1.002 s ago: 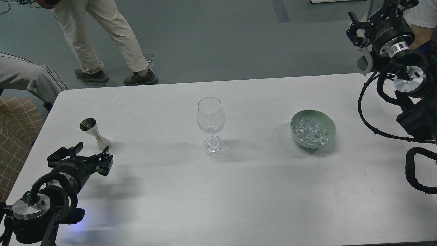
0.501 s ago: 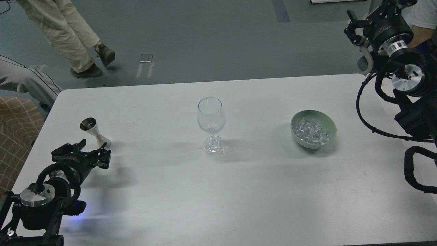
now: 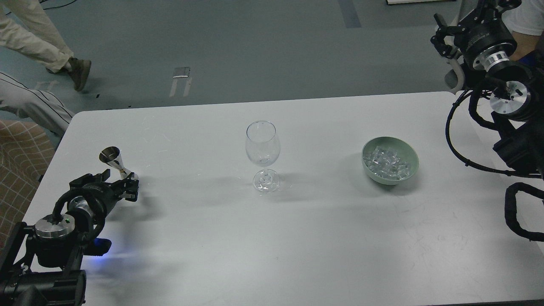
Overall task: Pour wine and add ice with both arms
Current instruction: 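Lower the left gripper to the silver jigger and grasp it, then lift the jigger with the left gripper toward the wine glass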
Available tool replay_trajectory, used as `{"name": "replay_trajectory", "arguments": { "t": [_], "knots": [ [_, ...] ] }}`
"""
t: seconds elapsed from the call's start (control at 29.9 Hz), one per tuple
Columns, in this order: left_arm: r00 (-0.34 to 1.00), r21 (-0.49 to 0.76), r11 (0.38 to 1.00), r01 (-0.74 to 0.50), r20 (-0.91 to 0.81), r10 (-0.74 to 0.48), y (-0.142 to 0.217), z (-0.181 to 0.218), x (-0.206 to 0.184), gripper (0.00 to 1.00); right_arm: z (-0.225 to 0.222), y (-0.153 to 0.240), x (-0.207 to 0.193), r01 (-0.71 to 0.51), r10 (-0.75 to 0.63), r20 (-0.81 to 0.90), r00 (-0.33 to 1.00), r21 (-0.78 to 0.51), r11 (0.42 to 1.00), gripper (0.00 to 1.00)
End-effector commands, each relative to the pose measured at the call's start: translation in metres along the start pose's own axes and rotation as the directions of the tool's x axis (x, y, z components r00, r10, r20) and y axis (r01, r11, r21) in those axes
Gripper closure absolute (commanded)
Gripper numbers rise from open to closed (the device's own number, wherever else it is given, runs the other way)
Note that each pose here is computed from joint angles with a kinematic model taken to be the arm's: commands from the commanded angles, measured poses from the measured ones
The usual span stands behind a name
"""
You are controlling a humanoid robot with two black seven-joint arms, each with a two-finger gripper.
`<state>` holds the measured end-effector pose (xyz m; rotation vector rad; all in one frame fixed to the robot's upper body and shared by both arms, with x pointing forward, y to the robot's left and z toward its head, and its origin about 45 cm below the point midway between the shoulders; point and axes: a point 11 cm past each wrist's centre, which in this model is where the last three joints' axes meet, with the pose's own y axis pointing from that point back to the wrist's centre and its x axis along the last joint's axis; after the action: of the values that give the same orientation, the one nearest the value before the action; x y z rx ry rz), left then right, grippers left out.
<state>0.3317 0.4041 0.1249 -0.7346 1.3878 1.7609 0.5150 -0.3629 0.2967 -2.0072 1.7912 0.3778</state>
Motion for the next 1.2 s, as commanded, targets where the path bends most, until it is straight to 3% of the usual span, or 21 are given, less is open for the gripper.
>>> {"name": "replay_trajectory", "arguments": {
  "t": [0.0,0.53,0.9,1.17],
  "knots": [
    [1.000,0.001,1.000,0.010,-0.005,-0.010,-0.004,0.000,-0.005,0.43,0.000,0.000,0.001,-0.001,0.001,-0.001,1.000,-0.001,1.000,0.00],
    [0.999,-0.014,0.999,0.037,-0.026,-0.038,-0.027,0.006,-0.015,0.56,-0.002,0.000,0.000,0.000,0.000,-0.001,1.000,0.003,1.000,0.00],
    [0.995,-0.012,0.995,0.099,-0.014,-0.099,-0.031,0.011,-0.015,0.83,-0.002,0.000,0.000,0.000,0.000,-0.003,1.000,0.001,1.000,0.00],
    [0.982,-0.023,0.982,0.185,-0.026,-0.186,-0.029,0.013,-0.024,0.85,-0.002,0.000,0.000,0.002,-0.002,-0.004,1.000,0.003,1.000,0.00]
  ]
}}
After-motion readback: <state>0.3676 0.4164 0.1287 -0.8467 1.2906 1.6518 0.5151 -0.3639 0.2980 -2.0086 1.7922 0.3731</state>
